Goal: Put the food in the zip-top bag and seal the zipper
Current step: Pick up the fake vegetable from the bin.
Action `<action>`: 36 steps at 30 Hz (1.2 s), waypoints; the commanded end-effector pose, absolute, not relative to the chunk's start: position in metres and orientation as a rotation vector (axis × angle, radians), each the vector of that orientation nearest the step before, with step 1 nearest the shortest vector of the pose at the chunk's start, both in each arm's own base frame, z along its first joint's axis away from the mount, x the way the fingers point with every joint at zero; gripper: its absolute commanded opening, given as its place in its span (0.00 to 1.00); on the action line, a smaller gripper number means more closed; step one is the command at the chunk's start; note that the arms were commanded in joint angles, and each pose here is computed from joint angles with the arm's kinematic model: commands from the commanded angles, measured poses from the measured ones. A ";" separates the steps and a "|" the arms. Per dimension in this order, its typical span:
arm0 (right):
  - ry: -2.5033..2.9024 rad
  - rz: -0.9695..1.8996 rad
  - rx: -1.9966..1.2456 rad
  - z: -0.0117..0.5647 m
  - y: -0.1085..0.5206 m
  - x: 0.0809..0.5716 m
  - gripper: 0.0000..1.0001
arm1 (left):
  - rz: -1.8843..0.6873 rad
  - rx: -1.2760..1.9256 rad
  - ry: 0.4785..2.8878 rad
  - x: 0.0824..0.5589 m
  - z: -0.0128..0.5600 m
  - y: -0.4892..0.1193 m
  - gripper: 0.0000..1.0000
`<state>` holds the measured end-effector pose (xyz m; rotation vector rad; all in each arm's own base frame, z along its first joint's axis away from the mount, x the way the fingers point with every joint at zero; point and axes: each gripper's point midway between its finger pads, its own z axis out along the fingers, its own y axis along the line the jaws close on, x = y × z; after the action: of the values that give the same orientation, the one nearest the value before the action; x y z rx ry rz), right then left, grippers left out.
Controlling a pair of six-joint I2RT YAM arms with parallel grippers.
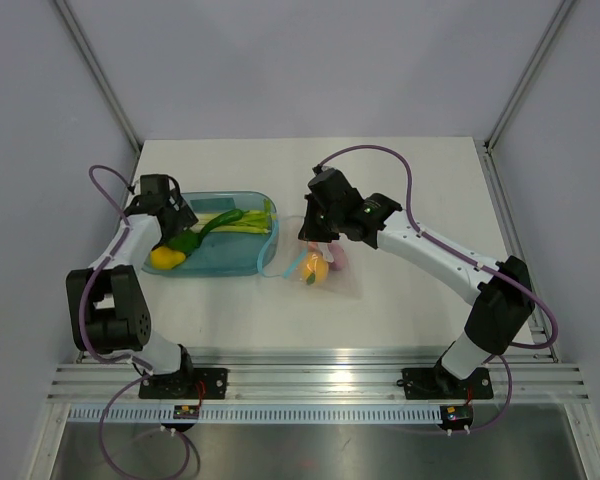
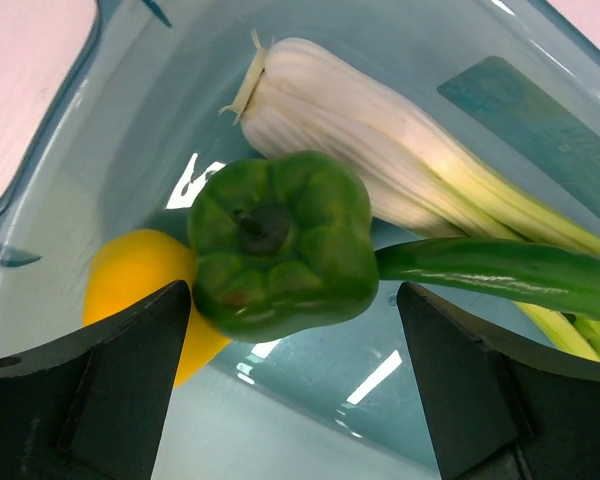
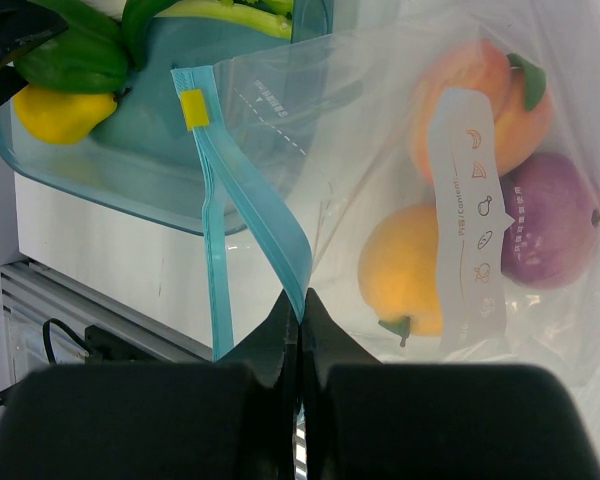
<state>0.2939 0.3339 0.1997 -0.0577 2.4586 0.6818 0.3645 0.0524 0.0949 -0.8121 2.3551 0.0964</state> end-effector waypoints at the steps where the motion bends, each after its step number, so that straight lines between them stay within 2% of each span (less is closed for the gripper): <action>1: 2.408 0.716 -0.053 0.218 0.336 0.298 0.00 | 0.032 -0.830 2.300 0.387 0.105 0.049 0.89; 7: 2.412 0.716 -0.053 0.218 0.337 0.299 0.00 | -0.014 -0.810 2.318 0.397 0.099 0.042 0.84; 12: 2.414 0.712 -0.057 0.218 0.337 0.299 0.00 | -0.014 -0.799 2.354 0.400 0.090 0.041 0.94; 14: 2.415 0.711 -0.057 0.217 0.337 0.299 0.00 | -0.018 -0.805 2.361 0.400 0.087 0.040 0.93; 16: 2.416 0.712 -0.055 0.217 0.337 0.299 0.00 | -0.016 -0.812 2.359 0.398 0.087 0.040 0.89; 18: 2.415 0.710 -0.054 0.218 0.336 0.299 0.00 | -0.010 -0.819 2.354 0.395 0.089 0.040 0.79; 23: 2.413 0.710 -0.049 0.218 0.336 0.299 0.00 | 0.032 -0.824 2.305 0.385 0.111 0.047 0.66; 28: 2.414 0.718 -0.046 0.217 0.337 0.299 0.00 | 0.001 -0.771 2.232 0.374 0.156 0.044 0.53; 32: 2.415 0.725 -0.047 0.216 0.339 0.299 0.00 | -0.055 -0.706 2.242 0.360 0.181 0.032 0.52; 36: 2.425 0.717 -0.045 0.211 0.339 0.299 0.00 | -0.168 -0.511 2.231 0.349 0.217 -0.006 0.48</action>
<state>0.2929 0.3331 0.1981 -0.0581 2.4663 0.6767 0.3538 0.0259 0.1790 -0.6944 2.2525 -0.0590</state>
